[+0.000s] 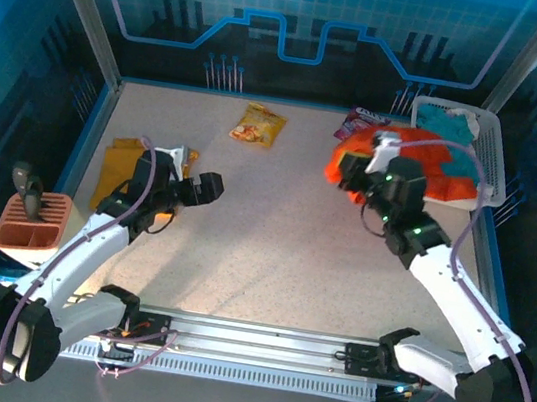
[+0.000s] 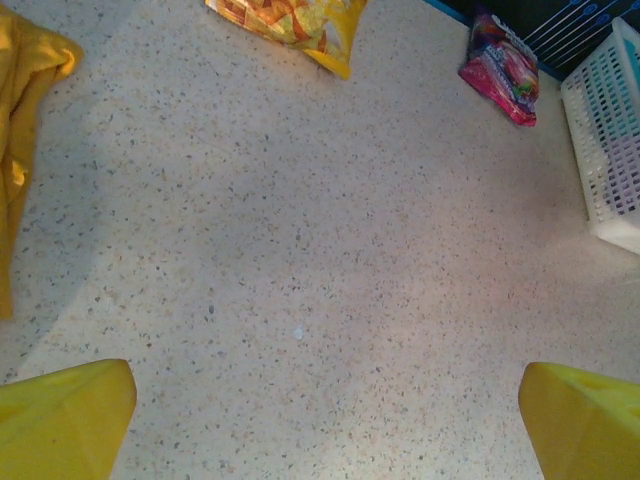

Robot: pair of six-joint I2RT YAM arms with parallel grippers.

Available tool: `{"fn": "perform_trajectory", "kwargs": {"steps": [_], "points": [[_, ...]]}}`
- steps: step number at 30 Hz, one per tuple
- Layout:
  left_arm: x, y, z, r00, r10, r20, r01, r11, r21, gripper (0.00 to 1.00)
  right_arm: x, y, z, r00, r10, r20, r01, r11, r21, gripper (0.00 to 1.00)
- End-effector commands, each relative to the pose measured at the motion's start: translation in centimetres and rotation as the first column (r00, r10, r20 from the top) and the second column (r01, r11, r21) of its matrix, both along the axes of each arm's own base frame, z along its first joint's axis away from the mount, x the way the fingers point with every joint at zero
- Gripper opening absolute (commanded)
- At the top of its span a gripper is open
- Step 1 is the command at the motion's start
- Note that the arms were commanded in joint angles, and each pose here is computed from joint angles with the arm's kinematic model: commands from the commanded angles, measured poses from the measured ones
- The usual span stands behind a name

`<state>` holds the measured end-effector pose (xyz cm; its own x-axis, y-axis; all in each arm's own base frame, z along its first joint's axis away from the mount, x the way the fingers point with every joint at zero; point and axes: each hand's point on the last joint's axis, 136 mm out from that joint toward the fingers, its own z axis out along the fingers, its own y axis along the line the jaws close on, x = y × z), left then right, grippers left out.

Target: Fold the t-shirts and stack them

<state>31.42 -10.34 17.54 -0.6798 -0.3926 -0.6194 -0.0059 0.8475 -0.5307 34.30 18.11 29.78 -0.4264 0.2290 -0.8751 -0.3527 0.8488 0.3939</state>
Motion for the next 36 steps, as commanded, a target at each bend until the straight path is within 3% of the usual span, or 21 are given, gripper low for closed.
{"fn": "perform_trajectory", "kwargs": {"steps": [1, 4, 9, 16, 21, 27, 31, 36], "points": [[-0.6, -0.2, 0.8, 1.0, -0.009, -0.019, 0.009, 1.0, -0.025, 0.99, -2.6, 2.9, -5.9, 0.985, 0.103, -0.14, -0.114, 0.991, -0.072, 0.1], [-1.1, -0.1, -0.1, 0.996, -0.025, -0.083, 0.026, 1.0, 0.01, 0.99, -4.3, 5.6, -9.5, 0.956, 0.189, -0.223, -0.201, 0.979, -0.032, 0.18], [-1.7, -0.3, -1.1, 0.991, -0.029, -0.133, 0.034, 0.999, 0.038, 0.98, -5.7, 8.6, -12.6, 0.907, 0.275, -0.319, -0.303, 0.952, -0.039, 0.57], [-2.9, -5.1, -2.9, 0.974, -0.13, -0.187, 0.128, 0.992, -0.021, 0.93, -4.0, 4.9, -11.0, 0.965, 0.086, -0.249, -0.129, 0.978, -0.162, 0.94], [-3.6, -9.5, -4.9, 0.954, -0.214, -0.211, 0.216, 0.976, -0.016, 0.73, -3.5, -0.3, -11.8, 0.959, -0.087, -0.271, 0.037, 0.982, -0.183, 0.98], [-2.6, -15.9, -7.3, 0.927, -0.316, -0.202, 0.334, 0.941, 0.058, 0.75, -4.5, -5.4, -15.7, 0.872, -0.221, -0.438, 0.168, 0.973, -0.156, 0.99], [-2.0, -20.7, -9.1, 0.874, -0.421, -0.241, 0.457, 0.881, 0.12, 0.75, -5.7, -7.9, -17.5, 0.811, -0.292, -0.508, 0.239, 0.956, -0.169, 0.98], [-3.7, -26.0, -10.3, 0.803, -0.527, -0.278, 0.579, 0.799, 0.16, 0.78, -6.9, -11.1, -18.2, 0.752, -0.373, -0.544, 0.348, 0.925, -0.154, 0.96]]}}
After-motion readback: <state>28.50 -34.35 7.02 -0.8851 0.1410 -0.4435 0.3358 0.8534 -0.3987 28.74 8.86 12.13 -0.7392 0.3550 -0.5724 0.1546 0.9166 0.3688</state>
